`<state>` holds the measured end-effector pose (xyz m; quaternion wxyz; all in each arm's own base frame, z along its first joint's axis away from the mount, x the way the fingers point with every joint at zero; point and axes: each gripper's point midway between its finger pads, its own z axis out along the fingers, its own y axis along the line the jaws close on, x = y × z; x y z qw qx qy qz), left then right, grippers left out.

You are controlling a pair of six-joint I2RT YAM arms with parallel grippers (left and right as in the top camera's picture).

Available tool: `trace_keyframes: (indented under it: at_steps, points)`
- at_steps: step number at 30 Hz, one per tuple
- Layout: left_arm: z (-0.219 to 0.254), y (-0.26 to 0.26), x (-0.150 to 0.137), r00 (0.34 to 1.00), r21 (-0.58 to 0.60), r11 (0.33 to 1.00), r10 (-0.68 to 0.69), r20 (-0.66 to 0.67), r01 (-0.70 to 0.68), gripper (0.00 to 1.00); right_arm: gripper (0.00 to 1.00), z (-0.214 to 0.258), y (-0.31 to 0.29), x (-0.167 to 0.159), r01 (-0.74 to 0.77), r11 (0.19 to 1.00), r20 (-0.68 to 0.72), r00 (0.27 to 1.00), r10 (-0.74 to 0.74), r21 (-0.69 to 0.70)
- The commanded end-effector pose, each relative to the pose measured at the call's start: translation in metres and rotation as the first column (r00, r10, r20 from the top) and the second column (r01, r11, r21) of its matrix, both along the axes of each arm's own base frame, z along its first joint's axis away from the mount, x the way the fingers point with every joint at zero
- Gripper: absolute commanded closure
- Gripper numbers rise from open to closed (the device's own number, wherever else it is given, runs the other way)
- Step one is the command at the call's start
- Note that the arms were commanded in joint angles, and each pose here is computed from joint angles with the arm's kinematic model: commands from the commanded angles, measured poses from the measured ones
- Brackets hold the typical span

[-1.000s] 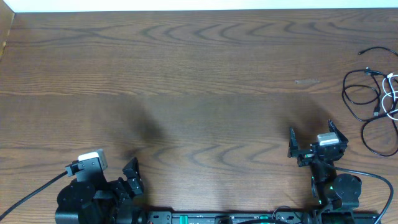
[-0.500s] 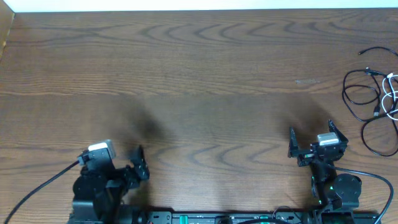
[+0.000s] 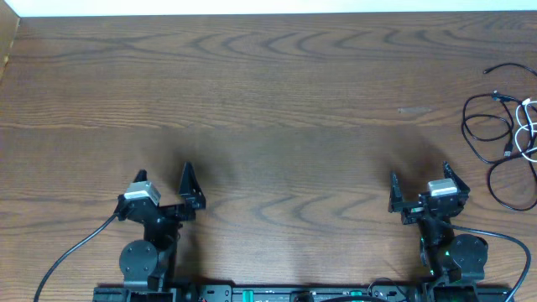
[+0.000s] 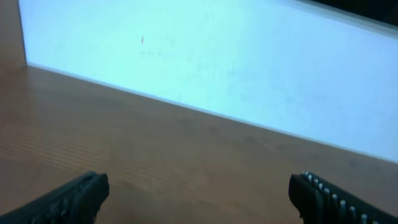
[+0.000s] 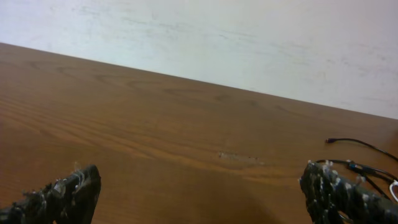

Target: Untangle cables

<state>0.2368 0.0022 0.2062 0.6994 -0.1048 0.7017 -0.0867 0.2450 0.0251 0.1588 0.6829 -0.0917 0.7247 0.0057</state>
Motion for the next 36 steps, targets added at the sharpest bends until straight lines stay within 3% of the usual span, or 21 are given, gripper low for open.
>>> trace_keyframes:
  at_steps: [1,5,14,36]
  points:
    - [0.005,0.004,0.004,0.996,0.086,0.996,0.023,0.082,-0.030,0.02,0.01,0.000,-0.001,0.000,0.000,1.000,0.002,1.000,0.000,-0.011]
    - [0.008,0.014,0.006,0.985,0.134,0.986,0.082,0.154,-0.103,0.02,0.01,0.000,-0.001,0.000,0.000,1.000,0.002,1.000,0.000,-0.010]
    - [-0.069,0.014,0.006,0.986,0.183,0.982,0.078,-0.149,-0.051,0.02,0.01,0.000,-0.001,0.000,0.000,1.000,0.001,1.000,0.000,-0.011]
    - [-0.069,0.010,0.007,0.987,0.188,0.982,0.056,-0.152,-0.027,0.02,0.01,0.000,-0.001,0.000,0.000,1.000,0.002,1.000,0.000,-0.011]
